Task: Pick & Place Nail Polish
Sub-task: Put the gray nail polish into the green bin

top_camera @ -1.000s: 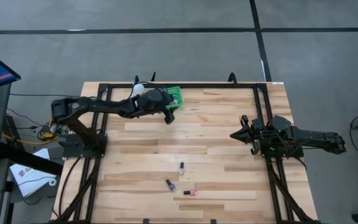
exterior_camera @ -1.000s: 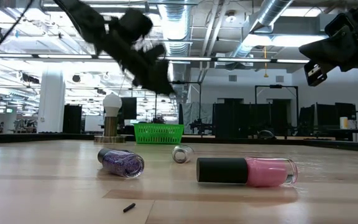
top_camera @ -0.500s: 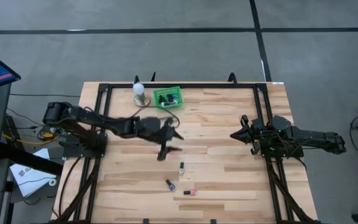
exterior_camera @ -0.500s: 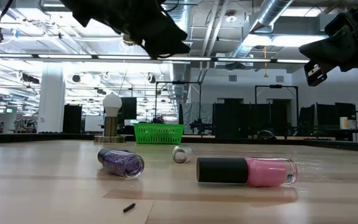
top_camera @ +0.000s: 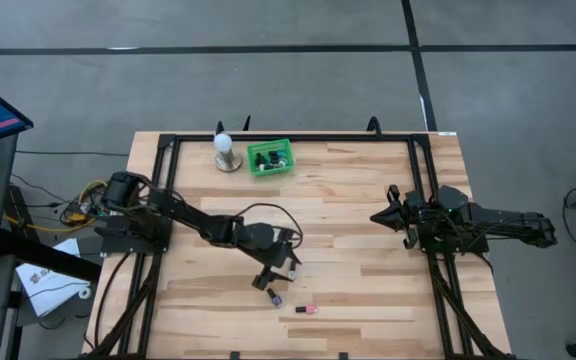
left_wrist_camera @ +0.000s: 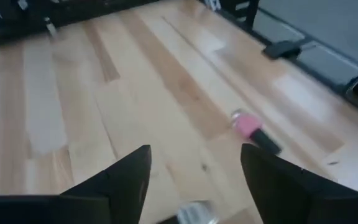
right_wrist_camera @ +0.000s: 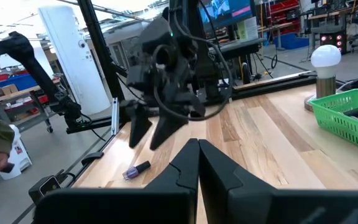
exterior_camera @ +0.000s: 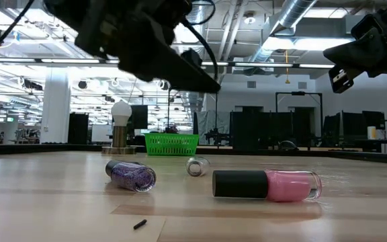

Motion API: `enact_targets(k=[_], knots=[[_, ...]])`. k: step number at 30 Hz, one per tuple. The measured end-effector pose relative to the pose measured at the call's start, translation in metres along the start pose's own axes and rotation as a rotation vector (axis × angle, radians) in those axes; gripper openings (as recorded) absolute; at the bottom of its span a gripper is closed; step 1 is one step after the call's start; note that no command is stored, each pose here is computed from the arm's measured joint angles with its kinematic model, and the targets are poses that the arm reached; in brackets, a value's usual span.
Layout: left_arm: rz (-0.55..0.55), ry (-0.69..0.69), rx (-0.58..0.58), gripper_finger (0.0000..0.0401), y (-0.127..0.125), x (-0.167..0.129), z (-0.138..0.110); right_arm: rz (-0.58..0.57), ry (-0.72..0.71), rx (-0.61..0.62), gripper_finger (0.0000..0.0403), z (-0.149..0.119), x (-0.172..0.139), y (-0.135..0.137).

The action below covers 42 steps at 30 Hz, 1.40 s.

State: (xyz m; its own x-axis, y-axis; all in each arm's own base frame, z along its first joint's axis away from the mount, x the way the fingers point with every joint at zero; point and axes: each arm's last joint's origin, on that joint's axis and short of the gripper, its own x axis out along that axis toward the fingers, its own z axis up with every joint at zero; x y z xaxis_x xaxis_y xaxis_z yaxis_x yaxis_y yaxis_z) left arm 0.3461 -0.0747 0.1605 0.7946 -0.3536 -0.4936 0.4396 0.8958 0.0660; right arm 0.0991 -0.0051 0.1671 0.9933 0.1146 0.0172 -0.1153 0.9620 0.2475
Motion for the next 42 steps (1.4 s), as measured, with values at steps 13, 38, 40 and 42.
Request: enact_targets(k=[13, 38, 40, 42], knots=[[-0.067, 0.091, 0.098, 0.0305, 0.001, 0.032, -0.041, 0.001, 0.0, 0.0, 0.0, 0.0, 0.0, 0.0], [-0.03, 0.174, 0.004, 0.0225, 0.024, 0.044, -0.063, 0.0, 0.0, 0.0, 0.0, 0.0, 0.0, 0.0], [-0.029, 0.175, 0.004, 0.0205, 0.024, 0.044, -0.063, 0.0, 0.0, 0.0, 0.0, 0.0, 0.0, 0.0], [-0.027, 0.177, 0.003, 0.0185, 0.024, 0.044, -0.063, 0.0, 0.0, 0.0, 0.0, 0.0, 0.0, 0.0]])
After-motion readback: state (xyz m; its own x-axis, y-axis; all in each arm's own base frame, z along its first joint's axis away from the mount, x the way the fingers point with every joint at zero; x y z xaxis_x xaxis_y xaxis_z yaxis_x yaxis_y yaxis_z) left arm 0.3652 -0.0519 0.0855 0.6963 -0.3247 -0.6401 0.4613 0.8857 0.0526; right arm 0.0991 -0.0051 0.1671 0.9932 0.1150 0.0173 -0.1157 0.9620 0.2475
